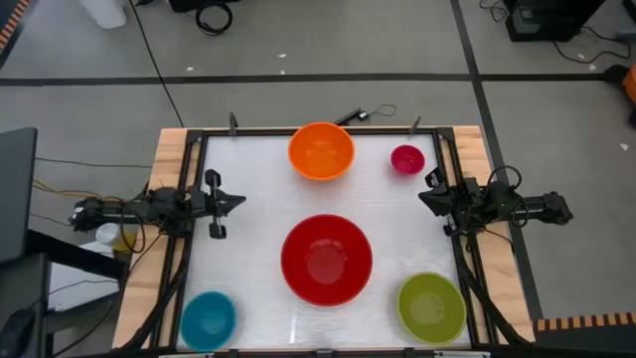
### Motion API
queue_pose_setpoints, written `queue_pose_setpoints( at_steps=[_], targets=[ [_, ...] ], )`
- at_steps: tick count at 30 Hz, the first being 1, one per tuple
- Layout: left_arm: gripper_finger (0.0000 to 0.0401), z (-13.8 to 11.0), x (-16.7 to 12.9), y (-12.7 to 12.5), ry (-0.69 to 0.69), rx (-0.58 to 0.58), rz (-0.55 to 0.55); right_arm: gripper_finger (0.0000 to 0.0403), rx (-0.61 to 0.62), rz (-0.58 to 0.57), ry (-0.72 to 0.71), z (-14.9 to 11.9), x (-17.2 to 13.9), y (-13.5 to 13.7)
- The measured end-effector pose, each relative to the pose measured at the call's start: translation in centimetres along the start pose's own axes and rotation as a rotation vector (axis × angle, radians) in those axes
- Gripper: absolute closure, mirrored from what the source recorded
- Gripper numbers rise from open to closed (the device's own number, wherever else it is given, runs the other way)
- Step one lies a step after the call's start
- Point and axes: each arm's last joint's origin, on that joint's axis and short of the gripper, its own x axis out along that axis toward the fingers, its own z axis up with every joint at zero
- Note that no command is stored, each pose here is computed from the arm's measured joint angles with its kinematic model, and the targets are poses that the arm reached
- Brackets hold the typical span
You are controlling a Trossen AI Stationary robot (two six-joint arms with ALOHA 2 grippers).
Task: Nest bowls inside each other
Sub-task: Stack the orange bowl on top of the red bowl
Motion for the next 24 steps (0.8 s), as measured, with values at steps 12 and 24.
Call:
queue_pose_setpoints(
  at_steps=[12, 24],
  targets=[
    [0.0390, 0.0, 0.0, 0.0, 0.000, -0.124, 0.000, 0.0384, -0.078, -0.041, -0.008, 0.0, 0.0, -0.1],
    [0.0390, 1.7, -0.2, 0.4, -0.173, -0.010, 0.043, 0.0384, -0.067, -0.346, -0.321, 2.8, -0.5, -0.7]
  ],
)
